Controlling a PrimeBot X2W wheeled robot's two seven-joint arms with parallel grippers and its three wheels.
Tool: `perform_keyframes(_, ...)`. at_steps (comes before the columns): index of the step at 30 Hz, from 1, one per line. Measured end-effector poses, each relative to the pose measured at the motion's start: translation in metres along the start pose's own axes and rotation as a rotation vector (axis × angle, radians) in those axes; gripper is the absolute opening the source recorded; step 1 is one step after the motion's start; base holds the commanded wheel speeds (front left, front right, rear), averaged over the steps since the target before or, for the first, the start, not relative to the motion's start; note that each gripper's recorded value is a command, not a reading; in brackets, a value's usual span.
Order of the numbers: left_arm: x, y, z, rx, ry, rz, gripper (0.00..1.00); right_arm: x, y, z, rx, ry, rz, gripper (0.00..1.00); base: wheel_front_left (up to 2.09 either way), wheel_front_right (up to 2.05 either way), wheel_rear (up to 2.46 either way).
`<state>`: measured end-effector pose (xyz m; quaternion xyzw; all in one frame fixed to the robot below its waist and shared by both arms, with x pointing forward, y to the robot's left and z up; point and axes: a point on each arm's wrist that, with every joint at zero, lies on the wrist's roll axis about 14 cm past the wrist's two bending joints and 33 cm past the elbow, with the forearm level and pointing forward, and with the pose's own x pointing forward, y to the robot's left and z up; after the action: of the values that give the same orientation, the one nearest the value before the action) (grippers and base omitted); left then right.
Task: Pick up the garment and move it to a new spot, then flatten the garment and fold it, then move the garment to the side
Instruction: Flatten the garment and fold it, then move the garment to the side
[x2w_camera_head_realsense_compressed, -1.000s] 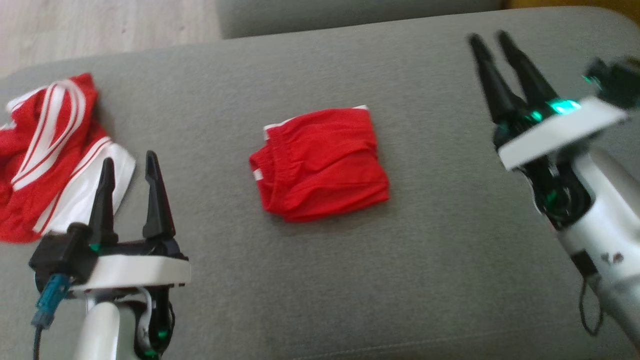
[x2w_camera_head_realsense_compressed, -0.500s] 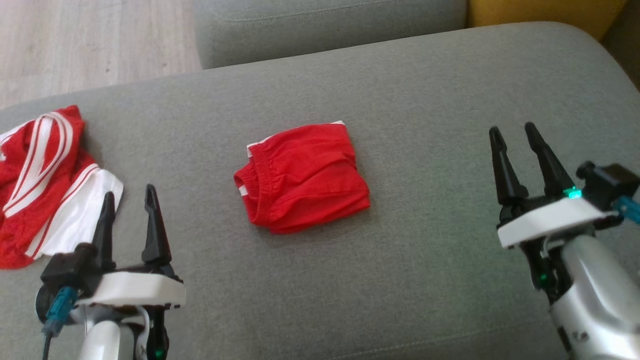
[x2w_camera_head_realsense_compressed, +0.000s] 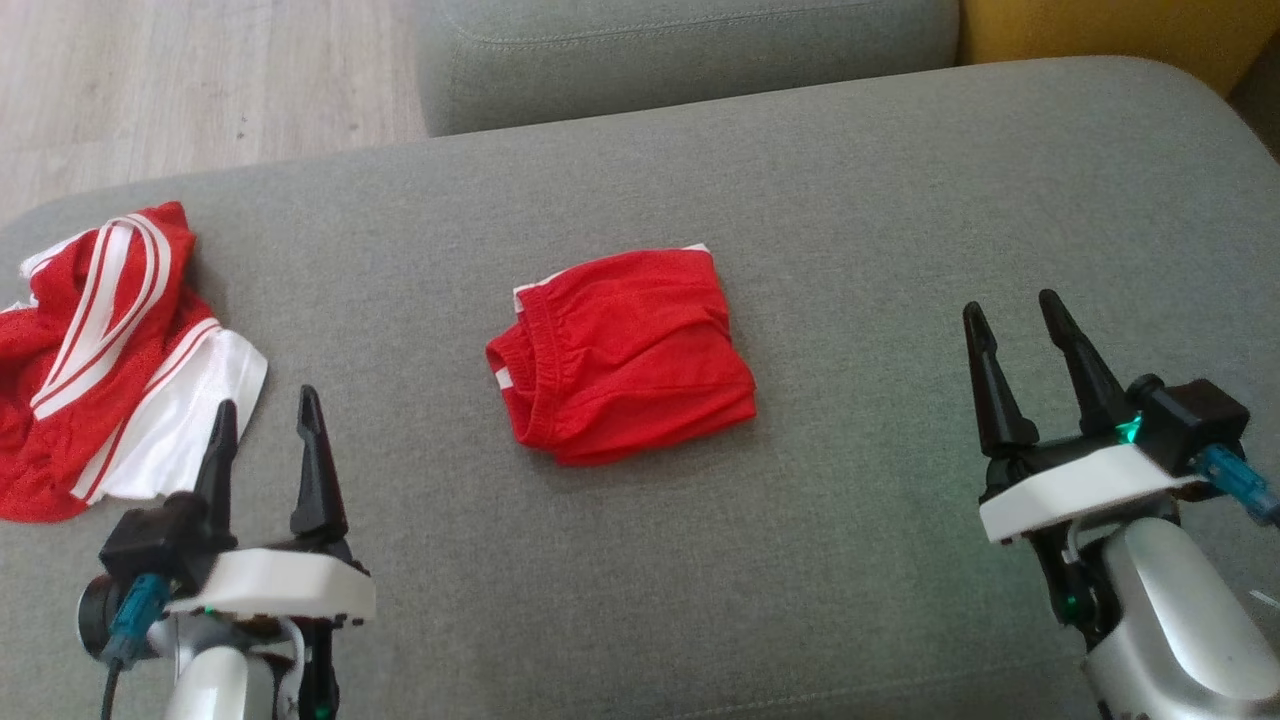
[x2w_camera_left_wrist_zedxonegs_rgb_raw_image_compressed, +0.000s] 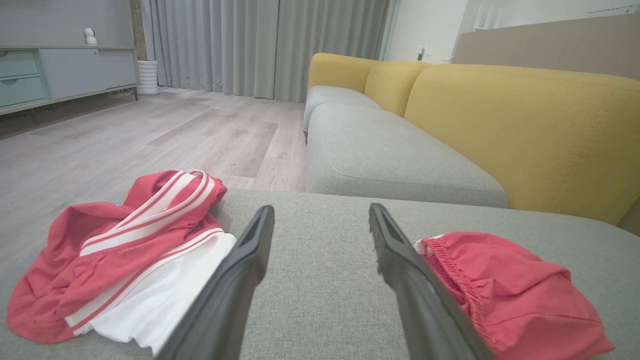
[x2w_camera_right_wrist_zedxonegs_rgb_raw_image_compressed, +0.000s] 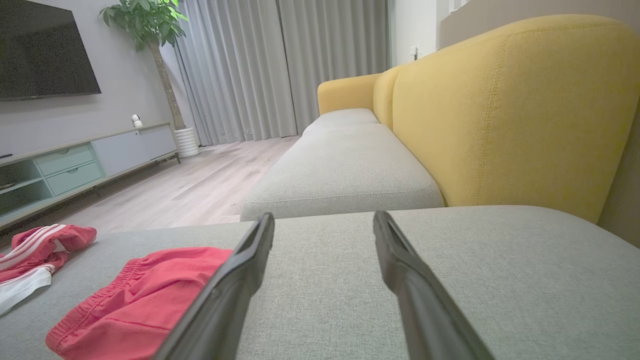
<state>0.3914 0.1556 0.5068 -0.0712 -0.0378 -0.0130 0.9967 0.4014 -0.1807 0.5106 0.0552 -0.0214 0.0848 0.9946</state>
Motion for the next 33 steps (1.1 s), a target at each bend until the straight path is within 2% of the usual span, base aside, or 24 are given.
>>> perform_keyframes(10, 0.000, 0.003, -0.002, -0.001, 0.006, 0.008, 1.00, 0.002, 0.002, -0.007, 0.008, 0.019, 0.002, 1.00, 0.00, 0.00, 0.00)
perform_keyframes(13, 0.000, 0.005, 0.001, 0.000, -0.003, 0.015, 1.00, 0.004, 0.010, -0.021, 0.052, 0.068, 0.021, 1.00, 0.00, 0.00, 0.00)
perform_keyframes(17, -0.003, 0.012, 0.004, -0.002, -0.012, 0.038, 1.00, 0.017, 0.043, -0.051, 0.104, 0.227, 0.115, 1.00, 0.00, 0.00, 0.00)
perform_keyframes(22, -0.009, 0.022, 0.004, -0.010, -0.010, 0.075, 1.00, 0.061, 0.065, -0.041, 0.182, 0.289, 0.179, 1.00, 0.00, 0.00, 0.00)
perform_keyframes(25, -0.016, 0.032, 0.002, -0.021, 0.000, 0.114, 1.00, 0.081, 0.081, -0.050, 0.211, 0.376, 0.217, 1.00, 0.00, 0.00, 0.00)
perform_keyframes(33, -0.029, 0.060, 0.001, -0.004, 0.009, 0.212, 1.00, 0.096, 0.097, -0.114, 0.277, 0.775, 0.219, 1.00, 0.00, 0.00, 0.00)
